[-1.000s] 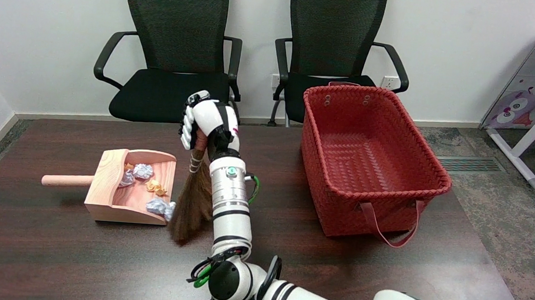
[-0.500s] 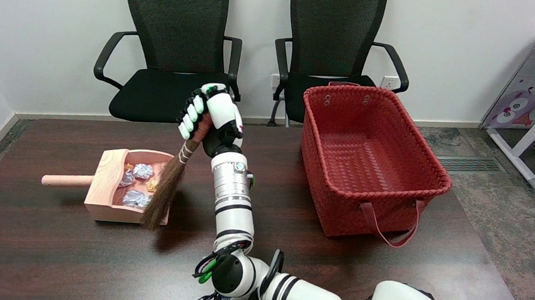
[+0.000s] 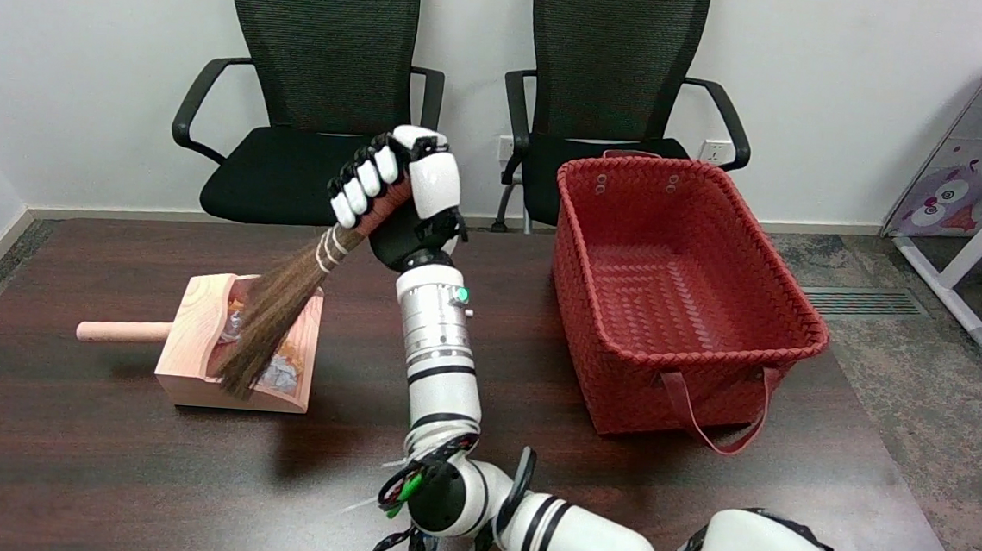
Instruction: Sweep the paper ball into the dustpan.
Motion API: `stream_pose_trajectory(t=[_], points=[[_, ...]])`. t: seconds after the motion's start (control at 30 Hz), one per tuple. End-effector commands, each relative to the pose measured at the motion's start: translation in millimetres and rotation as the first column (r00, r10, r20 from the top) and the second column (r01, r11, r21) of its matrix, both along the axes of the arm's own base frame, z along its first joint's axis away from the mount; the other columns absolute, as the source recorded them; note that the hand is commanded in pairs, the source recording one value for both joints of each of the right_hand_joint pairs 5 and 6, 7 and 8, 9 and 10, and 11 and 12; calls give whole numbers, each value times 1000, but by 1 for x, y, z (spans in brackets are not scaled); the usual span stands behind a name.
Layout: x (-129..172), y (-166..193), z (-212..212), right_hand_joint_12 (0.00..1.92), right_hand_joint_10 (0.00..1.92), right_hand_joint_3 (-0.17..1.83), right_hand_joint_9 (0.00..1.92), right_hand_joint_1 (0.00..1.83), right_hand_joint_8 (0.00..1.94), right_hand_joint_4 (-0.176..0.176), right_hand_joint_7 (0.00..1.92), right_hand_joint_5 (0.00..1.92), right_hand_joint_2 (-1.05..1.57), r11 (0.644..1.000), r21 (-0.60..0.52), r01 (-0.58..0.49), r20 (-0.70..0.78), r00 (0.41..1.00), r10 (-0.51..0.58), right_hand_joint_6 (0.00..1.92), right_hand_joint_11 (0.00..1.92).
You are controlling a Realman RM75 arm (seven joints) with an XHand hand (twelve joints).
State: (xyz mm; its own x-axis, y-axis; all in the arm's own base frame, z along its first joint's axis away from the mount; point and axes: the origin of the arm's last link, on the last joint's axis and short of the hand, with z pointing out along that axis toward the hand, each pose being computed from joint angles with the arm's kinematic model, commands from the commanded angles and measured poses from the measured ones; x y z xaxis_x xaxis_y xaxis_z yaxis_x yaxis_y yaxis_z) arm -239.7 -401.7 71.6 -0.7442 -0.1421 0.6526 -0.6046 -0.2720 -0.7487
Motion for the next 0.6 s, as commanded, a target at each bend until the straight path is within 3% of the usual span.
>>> stream_pose_trajectory(t=[0.03, 0.1, 0.23, 0.3, 0.4, 0.6], points=[[56, 23, 37, 1920, 1920, 1181, 1920, 568, 1920, 16, 1920, 1920, 1407, 974, 62, -218, -190, 955, 226, 1920, 1920], [61, 27, 46, 1920, 1920, 1149, 1920, 548, 1920, 22, 1920, 1920, 1528, 974, 29, -223, -365, 905, 218, 1920, 1920], [65, 31, 51, 1920, 1920, 1155, 1920, 605, 1920, 36, 1920, 1920, 1571, 976, 38, -216, -567, 800, 199, 1920, 1920], [63, 30, 56, 1920, 1920, 1183, 1920, 621, 1920, 39, 1920, 1920, 1571, 977, 41, -211, -675, 715, 182, 1920, 1920], [53, 27, 62, 1920, 1920, 1226, 1920, 644, 1920, 45, 1920, 1920, 1571, 981, 41, -188, -766, 625, 152, 1920, 1920], [38, 22, 61, 1920, 1920, 1373, 1920, 671, 1920, 52, 1920, 1920, 1571, 985, 29, -172, -848, 518, 115, 1920, 1920]])
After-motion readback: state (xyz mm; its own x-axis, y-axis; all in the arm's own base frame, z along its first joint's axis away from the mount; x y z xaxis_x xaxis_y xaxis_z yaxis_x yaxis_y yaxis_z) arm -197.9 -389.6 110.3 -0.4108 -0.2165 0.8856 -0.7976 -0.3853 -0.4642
